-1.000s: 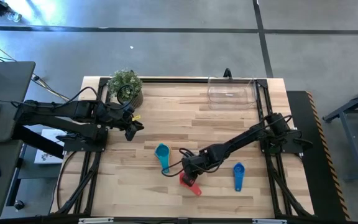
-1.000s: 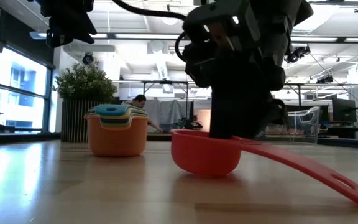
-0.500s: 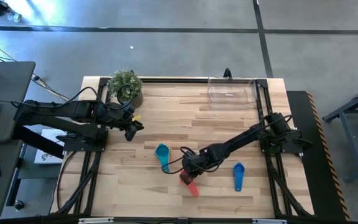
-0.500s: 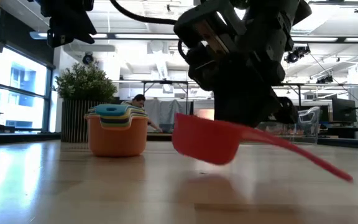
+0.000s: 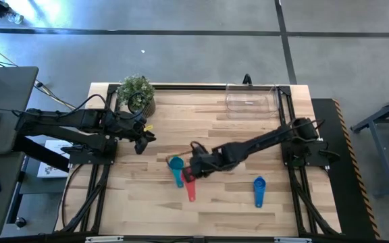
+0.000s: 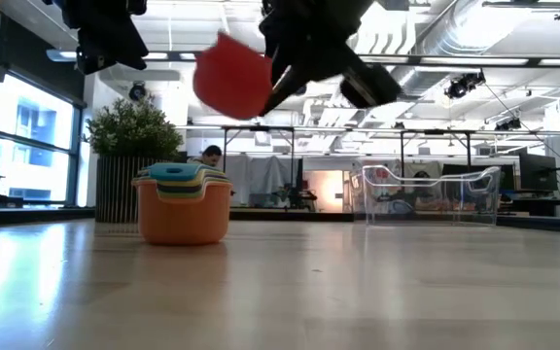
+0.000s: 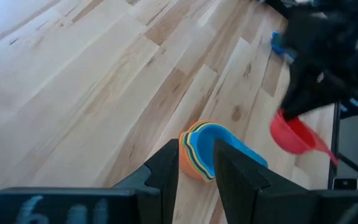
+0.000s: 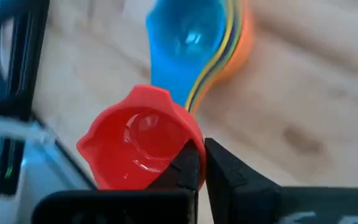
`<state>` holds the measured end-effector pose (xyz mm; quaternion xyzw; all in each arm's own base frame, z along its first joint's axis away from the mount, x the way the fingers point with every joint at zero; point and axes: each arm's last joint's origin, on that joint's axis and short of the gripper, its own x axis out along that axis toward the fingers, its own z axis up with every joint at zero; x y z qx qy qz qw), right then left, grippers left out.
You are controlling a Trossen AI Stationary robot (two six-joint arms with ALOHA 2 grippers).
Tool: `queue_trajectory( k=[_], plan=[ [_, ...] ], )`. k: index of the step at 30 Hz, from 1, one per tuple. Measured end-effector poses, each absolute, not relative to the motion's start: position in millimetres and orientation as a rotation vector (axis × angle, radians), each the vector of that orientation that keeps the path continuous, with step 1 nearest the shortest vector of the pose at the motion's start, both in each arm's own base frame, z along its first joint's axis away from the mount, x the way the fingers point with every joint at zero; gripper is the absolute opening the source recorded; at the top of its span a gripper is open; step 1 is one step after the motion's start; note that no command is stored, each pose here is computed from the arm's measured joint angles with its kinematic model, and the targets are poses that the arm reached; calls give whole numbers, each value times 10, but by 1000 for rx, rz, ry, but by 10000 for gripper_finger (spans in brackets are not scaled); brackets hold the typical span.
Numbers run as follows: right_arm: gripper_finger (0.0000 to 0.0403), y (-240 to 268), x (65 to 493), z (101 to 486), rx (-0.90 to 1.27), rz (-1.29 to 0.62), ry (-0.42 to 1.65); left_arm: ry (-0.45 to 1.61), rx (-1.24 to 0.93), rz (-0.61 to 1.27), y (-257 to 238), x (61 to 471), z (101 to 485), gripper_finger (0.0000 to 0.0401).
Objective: Nest measuring cups in basket
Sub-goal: Stack the red measuring cup on top of the light blue measuring cup
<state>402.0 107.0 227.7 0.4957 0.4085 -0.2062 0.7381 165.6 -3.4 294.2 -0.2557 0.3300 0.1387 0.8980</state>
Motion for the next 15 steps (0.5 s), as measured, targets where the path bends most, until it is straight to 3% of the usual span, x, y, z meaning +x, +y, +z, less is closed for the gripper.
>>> queue_trajectory(
  k=[7, 15],
  plan=[
    [1, 702, 4108, 2603, 999, -584, 831, 659, -510, 270, -30, 1609, 2982, 90],
    [1, 292, 4254, 2776, 1027, -568, 699, 600, -505, 284, 35, 1451, 3066, 90]
  ],
)
